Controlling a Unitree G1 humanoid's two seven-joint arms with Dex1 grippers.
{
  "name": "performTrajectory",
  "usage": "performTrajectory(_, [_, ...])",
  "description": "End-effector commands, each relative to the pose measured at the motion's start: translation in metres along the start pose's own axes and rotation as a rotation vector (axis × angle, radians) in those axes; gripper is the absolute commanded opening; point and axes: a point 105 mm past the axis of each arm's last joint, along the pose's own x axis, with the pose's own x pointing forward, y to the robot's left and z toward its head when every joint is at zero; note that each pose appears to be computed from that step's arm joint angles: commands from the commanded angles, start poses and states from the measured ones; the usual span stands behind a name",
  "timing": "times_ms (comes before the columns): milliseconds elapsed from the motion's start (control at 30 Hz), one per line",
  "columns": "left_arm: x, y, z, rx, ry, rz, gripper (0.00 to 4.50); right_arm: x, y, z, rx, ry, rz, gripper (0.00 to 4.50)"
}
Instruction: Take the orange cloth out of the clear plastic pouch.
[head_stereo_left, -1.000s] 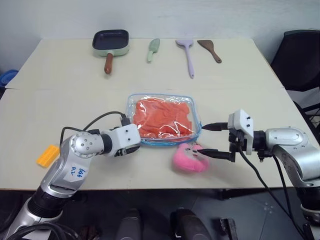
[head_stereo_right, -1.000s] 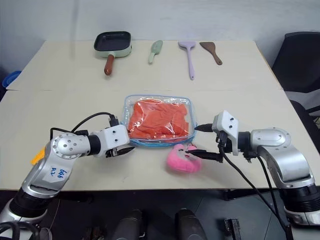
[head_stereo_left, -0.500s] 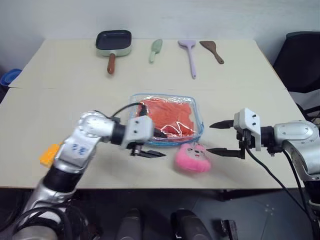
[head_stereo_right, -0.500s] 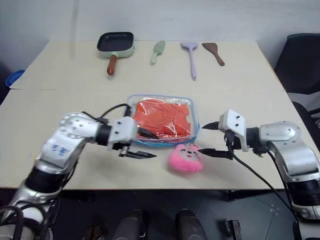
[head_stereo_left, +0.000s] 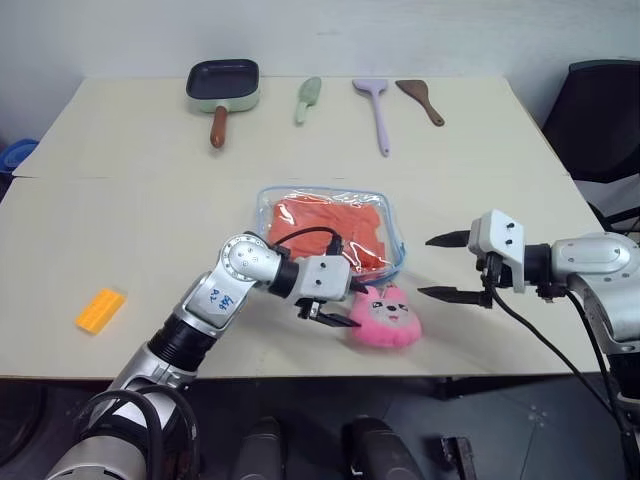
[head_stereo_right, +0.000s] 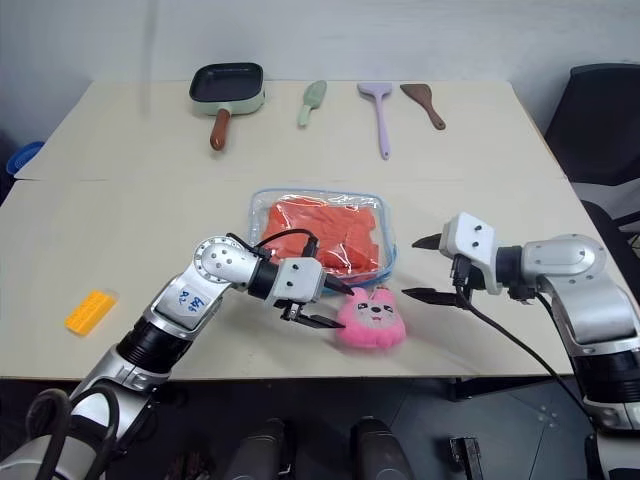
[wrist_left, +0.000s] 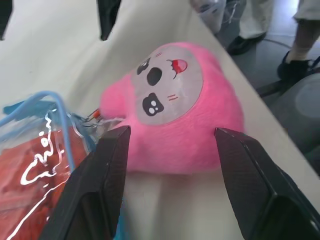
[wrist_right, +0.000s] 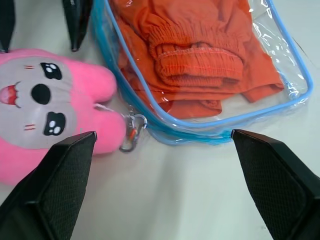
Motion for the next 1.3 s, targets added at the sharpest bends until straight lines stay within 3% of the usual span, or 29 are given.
performTrajectory(33, [0.004,-0.004,0.011,0.019,-0.04,-0.04,2.85,0.001,-0.005,0.008,-0.032,-0.019,-0.009,4.5])
performTrajectory(267, [0.02,-0.004,-0.01,-0.029,0.01,-0.069,2.85,0.009,-0.005,0.011,-0.042,-0.032,0.005,4.5])
performTrajectory(600, [-0.006,-0.003,-0.006,-0.034,0.001,-0.011,0.03,0.033,-0.017,0.007,-0.16,-0.004,-0.044,4.5])
performTrajectory(767, [-0.02,-0.009,0.0,-0.051,0.005,0.006,0.03,0.047,-0.023,0.007,-0.249,-0.01,-0.045,4.5])
performTrajectory(933, [-0.019,-0.009,0.003,-0.058,0.003,0.034,0.0,0.055,-0.027,0.004,-0.352,0.012,-0.032,3.05])
performTrajectory(1200, [-0.017,-0.01,0.004,-0.059,0.003,0.056,0.0,0.058,-0.028,0.0,-0.414,0.008,-0.014,3.05])
performTrajectory(1300, [-0.017,-0.01,0.003,-0.062,0.006,0.065,0.0,0.061,-0.026,0.003,-0.421,-0.013,-0.008,2.48])
